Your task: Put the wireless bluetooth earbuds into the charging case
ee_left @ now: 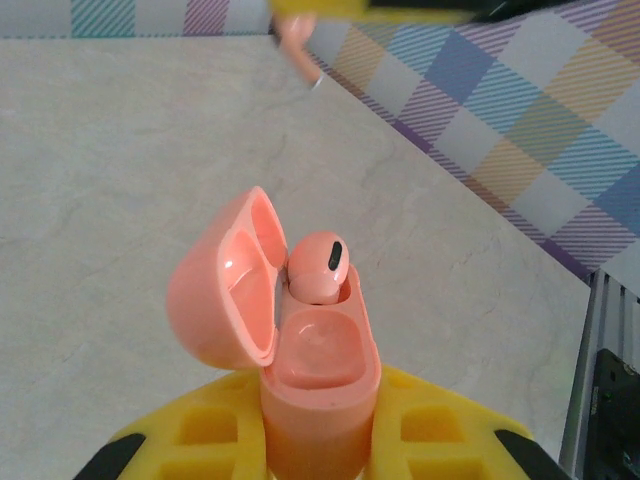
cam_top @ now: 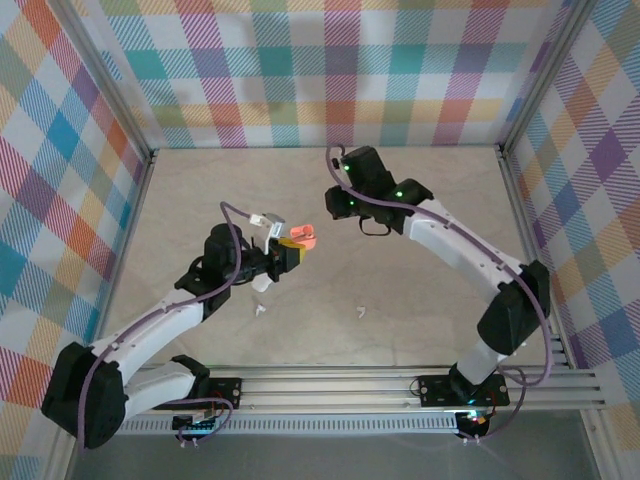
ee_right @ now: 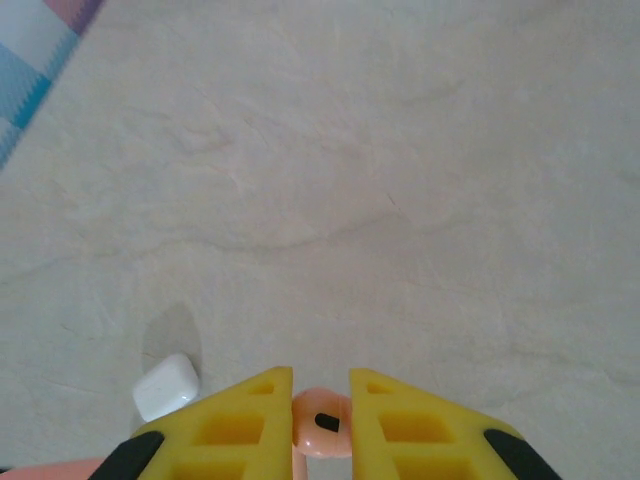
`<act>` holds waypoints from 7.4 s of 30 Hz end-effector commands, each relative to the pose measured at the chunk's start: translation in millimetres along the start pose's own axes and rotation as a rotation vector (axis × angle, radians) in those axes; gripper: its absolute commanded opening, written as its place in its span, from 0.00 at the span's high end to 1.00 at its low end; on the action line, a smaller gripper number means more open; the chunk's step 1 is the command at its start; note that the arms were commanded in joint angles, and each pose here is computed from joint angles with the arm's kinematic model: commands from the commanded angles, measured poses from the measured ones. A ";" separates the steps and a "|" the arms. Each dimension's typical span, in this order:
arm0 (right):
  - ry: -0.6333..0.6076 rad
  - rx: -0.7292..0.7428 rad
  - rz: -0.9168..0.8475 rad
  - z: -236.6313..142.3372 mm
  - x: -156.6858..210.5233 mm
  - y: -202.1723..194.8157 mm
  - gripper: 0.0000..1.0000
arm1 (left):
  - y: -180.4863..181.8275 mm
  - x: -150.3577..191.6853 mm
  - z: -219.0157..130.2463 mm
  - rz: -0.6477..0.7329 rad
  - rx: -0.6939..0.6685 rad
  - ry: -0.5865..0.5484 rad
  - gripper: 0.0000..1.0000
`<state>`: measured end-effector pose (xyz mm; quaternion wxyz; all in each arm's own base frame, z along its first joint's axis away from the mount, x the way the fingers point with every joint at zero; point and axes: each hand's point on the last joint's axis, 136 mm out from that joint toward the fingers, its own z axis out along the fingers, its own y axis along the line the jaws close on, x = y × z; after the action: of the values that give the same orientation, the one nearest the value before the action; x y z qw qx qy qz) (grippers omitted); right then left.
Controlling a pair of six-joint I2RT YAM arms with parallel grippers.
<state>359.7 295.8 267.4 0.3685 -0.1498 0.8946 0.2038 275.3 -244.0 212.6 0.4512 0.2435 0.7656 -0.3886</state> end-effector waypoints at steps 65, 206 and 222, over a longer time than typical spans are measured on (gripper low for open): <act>-0.441 -0.450 -0.270 -59.6 -19.1 64.7 0.84 | -52.1 -109.1 20.4 0.176 0.093 -0.328 1.00; 0.050 -0.470 -0.105 -69.3 -0.1 61.5 0.86 | -57.2 -97.9 28.2 0.152 0.165 -0.197 1.00; 0.088 -0.473 -0.089 -60.2 5.3 61.3 0.87 | -59.4 -100.0 27.9 0.174 0.172 -0.194 1.00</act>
<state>291.6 318.5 315.6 0.2936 -0.2739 0.8322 0.3825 297.2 -298.6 280.3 0.5032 0.2862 0.6990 -0.4199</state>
